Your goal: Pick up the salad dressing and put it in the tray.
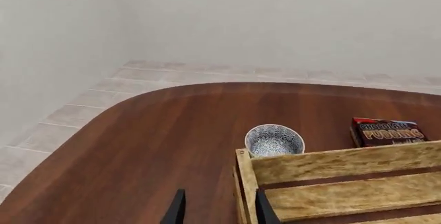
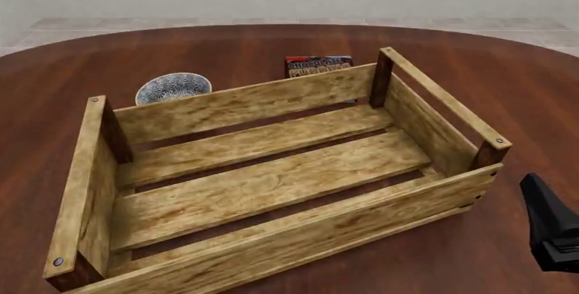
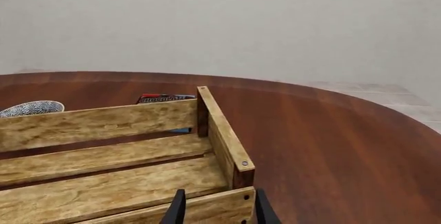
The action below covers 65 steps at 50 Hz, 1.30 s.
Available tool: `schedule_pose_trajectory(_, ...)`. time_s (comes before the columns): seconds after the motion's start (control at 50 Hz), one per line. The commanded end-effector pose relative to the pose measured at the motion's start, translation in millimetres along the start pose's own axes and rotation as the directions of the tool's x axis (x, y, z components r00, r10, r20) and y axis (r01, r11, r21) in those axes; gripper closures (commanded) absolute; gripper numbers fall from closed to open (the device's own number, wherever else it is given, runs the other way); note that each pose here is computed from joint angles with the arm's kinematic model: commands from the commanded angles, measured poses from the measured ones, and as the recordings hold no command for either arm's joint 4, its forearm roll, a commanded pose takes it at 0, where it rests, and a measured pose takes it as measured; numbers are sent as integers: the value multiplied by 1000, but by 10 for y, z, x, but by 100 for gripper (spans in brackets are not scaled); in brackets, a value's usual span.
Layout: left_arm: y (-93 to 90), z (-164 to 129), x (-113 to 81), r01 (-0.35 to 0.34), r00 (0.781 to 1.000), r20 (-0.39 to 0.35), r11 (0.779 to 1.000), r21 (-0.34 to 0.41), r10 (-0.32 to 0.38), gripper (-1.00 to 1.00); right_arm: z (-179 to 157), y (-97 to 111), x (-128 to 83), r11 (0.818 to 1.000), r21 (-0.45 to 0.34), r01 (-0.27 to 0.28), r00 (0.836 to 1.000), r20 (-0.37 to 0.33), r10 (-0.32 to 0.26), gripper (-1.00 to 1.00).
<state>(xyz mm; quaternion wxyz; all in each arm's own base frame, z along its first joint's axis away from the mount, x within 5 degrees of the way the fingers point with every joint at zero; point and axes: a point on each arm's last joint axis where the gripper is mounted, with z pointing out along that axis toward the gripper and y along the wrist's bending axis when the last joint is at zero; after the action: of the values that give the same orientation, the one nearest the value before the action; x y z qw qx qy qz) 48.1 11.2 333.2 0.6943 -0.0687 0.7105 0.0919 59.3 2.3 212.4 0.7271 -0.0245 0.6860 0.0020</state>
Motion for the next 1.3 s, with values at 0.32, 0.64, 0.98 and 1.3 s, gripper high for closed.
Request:
schedule_pose_trajectory(0.32, 132, 170, 135, 1, 990, -141, 980, -197, -29, -100, -6, -4, -4, 1000, 7, -28, 1000, 6, 28, -100)
schedule_pose_trajectory(0.64, 159, 158, 174, 6, 973, -223, 971, -239, -61, -100, -2, -3, -3, 1000, 4, -28, 1000, 4, 28, -100)
schedule_pose_trajectory(0.98, 192, 156, 309, 22, 958, -265, 955, -295, -104, -100, 9, 1, -1, 1000, -2, -20, 1000, 0, 20, -100)
schedule_pose_trajectory(1.3, 205, 117, 432, 44, 948, -281, 938, -344, -148, -100, 0, 5, 5, 1000, -8, -14, 1000, -2, 14, -100)
